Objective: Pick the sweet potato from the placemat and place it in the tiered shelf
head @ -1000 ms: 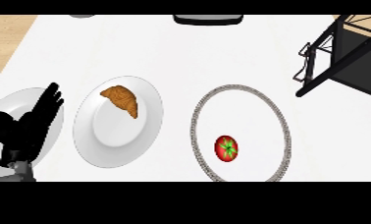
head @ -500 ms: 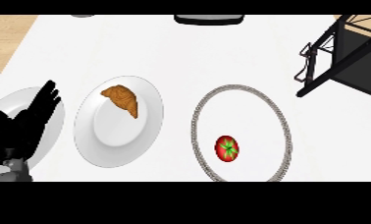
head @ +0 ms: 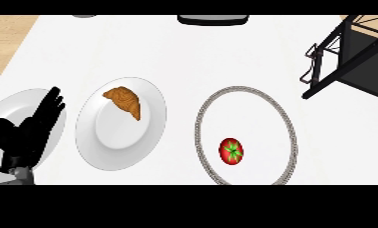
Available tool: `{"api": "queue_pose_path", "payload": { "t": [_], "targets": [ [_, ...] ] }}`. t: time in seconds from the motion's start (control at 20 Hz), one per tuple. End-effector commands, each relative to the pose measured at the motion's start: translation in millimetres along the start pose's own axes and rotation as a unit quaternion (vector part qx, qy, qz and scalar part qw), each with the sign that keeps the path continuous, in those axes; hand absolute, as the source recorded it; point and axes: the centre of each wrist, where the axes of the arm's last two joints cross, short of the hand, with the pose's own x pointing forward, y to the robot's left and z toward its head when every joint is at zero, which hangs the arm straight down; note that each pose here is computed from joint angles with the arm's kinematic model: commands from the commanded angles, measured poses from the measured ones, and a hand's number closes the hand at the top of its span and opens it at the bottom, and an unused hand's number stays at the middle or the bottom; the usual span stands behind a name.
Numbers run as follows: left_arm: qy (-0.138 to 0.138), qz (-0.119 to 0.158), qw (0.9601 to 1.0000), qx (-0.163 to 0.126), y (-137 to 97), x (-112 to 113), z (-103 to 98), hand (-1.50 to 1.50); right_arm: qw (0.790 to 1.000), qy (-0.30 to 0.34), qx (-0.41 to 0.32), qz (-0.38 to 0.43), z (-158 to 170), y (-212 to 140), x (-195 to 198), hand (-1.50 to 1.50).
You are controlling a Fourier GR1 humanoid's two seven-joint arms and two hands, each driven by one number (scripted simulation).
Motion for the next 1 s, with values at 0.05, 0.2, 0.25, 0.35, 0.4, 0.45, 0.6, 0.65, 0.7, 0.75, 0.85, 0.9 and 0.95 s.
{"api": "queue_pose_path", "payload": {
  "t": [0.05, 0.2, 0.25, 0.35, 0.4, 0.45, 0.6, 0.65, 0.7, 0.75, 0.85, 0.9, 0.95],
  "targets": [
    [-0.006, 0.001, 1.0000, 0.000, 9, 3, -3, 0.00, 0.995, 0.081, -0.027, -0.044, -17, 15, -22, 1.50],
    [0.001, 0.001, 1.0000, 0.007, 19, 8, -1, 0.00, 0.999, 0.053, -0.002, 0.012, -21, 35, -34, -1.50],
    [0.010, -0.003, 0.9999, -0.006, -4, 8, -6, 0.00, 0.999, 0.040, 0.008, 0.029, -28, 30, -16, -1.50],
    [-0.002, 0.000, 1.0000, -0.004, 9, 21, 0, 0.00, 0.999, 0.032, 0.003, 0.031, -29, 35, -34, -1.50],
    [0.000, 0.008, 1.0000, -0.002, 11, 18, -10, 0.00, 0.999, 0.031, -0.001, 0.029, -33, 33, -33, -1.50],
    [0.007, -0.001, 1.0000, -0.001, 2, 14, 6, 0.00, 0.999, 0.029, 0.006, 0.013, -29, 55, -37, -1.50],
    [0.002, 0.003, 1.0000, 0.001, -15, -16, 1, 0.00, 0.999, 0.017, -0.009, -0.032, -32, 49, -46, -1.50],
    [0.010, -0.001, 0.9999, -0.006, 11, 6, -4, 0.00, 0.999, 0.018, -0.019, -0.047, -33, 43, -35, -1.50],
    [-0.003, 0.003, 1.0000, -0.007, 18, 13, -10, 0.00, 0.997, 0.019, -0.013, -0.071, -40, 30, -49, -1.50],
    [0.001, 0.004, 1.0000, -0.004, -11, 7, 0, 0.00, 0.996, 0.028, -0.010, -0.087, -39, 37, -25, -1.50],
    [-0.004, -0.006, 1.0000, 0.005, 4, 31, -4, 0.00, 0.992, 0.032, -0.018, -0.119, -40, 26, -51, -1.50],
    [0.010, 0.007, 0.9999, 0.000, -8, -3, -3, 0.00, 0.988, 0.038, -0.002, -0.150, -37, 21, -38, -1.50],
    [0.005, 0.000, 1.0000, -0.003, 19, -3, 0, 0.00, 0.984, 0.039, 0.005, -0.176, -40, 11, -42, -1.50]
  ]
}}
